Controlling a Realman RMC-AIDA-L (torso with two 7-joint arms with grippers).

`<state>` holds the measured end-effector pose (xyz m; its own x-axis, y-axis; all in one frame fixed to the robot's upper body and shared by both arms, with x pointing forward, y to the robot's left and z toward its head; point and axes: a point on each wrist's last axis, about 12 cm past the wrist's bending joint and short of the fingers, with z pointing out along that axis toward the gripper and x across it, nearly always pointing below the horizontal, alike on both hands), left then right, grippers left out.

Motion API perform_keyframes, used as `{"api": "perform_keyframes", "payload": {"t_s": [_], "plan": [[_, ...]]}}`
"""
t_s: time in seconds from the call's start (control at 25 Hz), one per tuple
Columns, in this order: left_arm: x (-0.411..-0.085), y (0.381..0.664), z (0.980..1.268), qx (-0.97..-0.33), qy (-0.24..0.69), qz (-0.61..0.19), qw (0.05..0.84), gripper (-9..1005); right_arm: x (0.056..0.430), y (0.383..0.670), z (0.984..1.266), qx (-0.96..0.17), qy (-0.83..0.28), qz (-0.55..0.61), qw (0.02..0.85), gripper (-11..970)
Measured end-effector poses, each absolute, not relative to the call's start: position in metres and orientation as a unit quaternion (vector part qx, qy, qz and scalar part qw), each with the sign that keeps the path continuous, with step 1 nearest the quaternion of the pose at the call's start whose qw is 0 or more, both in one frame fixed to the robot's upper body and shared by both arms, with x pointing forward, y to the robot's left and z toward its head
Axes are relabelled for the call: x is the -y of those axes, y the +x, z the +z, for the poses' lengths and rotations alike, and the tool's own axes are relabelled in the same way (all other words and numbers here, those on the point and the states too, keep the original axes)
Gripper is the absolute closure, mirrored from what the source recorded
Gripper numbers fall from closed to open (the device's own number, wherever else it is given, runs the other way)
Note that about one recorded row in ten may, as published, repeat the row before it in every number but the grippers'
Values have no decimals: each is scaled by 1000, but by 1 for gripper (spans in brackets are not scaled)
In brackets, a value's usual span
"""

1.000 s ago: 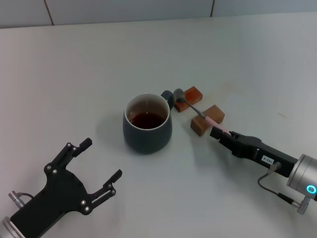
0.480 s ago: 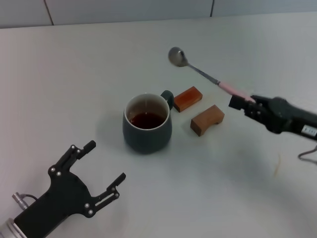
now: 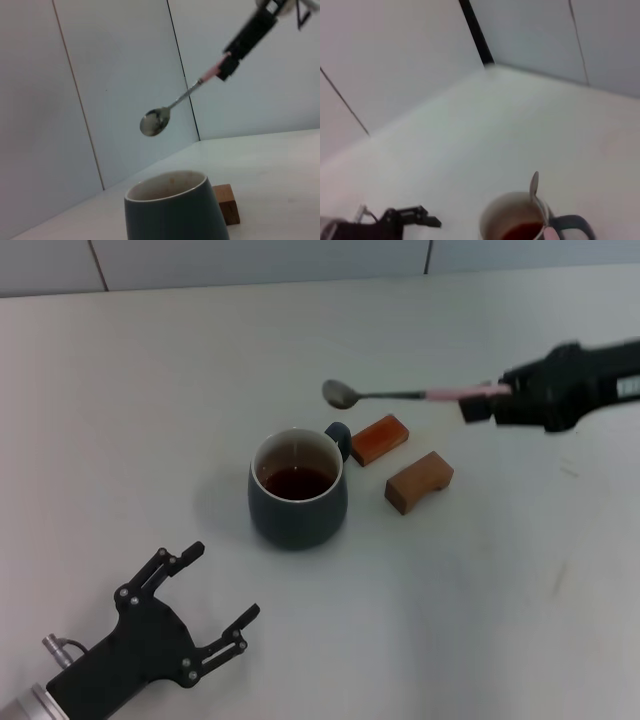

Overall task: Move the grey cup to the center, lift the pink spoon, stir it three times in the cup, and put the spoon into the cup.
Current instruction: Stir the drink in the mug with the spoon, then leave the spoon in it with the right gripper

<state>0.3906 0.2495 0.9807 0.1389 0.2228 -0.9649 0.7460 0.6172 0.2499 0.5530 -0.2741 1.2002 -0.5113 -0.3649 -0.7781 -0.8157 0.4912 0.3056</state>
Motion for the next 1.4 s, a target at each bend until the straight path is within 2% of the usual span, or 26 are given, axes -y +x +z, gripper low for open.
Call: {"api": "perform_keyframes", "payload": {"t_s": [0.12,0.52,0.76,0.92,1.4], "plan": [[-248,391,981,-624,387,-204,648,139,259,563,1245,-810,-407,300,298,835],[-247,394,982,-621,386,-203,651,139,216,579,1297,-839,-452,239,185,835],[-247,397,983,-620,388,-204,651,139,195,589,1300,-846,-467,218,140,835],[-247,397,983,-619,389,-205,651,140,176,599,1292,-855,-466,191,122,835],[-247,396,983,-619,390,-204,650,140,154,612,1275,-857,-467,199,94,836]]}}
